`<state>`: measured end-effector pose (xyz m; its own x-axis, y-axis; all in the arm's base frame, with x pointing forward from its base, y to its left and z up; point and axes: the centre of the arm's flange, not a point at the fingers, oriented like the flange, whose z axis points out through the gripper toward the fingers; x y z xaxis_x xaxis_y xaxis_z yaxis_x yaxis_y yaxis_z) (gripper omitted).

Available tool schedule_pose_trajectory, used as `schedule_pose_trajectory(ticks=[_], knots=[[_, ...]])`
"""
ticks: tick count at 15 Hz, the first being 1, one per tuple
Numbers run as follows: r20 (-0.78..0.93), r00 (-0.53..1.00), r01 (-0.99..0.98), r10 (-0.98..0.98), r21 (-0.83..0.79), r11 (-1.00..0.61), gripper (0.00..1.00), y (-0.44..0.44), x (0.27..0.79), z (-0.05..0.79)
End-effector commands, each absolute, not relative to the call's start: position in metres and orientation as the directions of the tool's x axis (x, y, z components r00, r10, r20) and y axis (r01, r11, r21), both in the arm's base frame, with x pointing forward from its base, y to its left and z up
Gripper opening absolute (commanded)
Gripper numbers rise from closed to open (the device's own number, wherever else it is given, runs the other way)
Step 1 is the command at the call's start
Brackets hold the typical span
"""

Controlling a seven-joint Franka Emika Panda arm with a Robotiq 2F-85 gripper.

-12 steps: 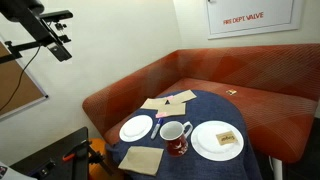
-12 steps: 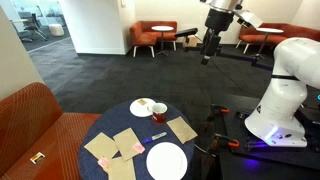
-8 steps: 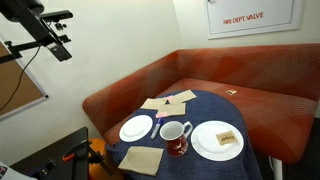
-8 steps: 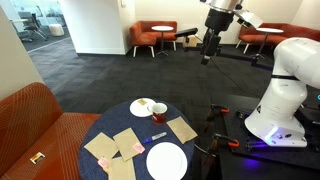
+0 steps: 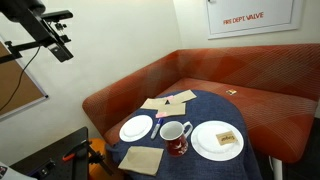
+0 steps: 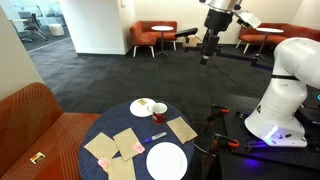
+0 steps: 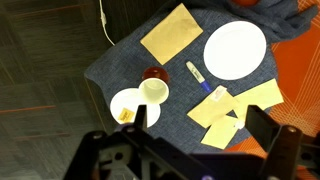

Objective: Move the mug forward

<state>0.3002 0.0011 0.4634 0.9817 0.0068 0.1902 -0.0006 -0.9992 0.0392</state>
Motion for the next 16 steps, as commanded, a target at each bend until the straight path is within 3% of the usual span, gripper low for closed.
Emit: schedule_pose_trajectory(ticks=[1,16], knots=[[0.196,0.977,-0.093,-0.087,0.024,-0.995,1.0,-0.007,0.323,0.449],[0.168,0.923,-0.35,-0.346,-0.005,-0.937,1.0,-0.028,0.416,0.328]])
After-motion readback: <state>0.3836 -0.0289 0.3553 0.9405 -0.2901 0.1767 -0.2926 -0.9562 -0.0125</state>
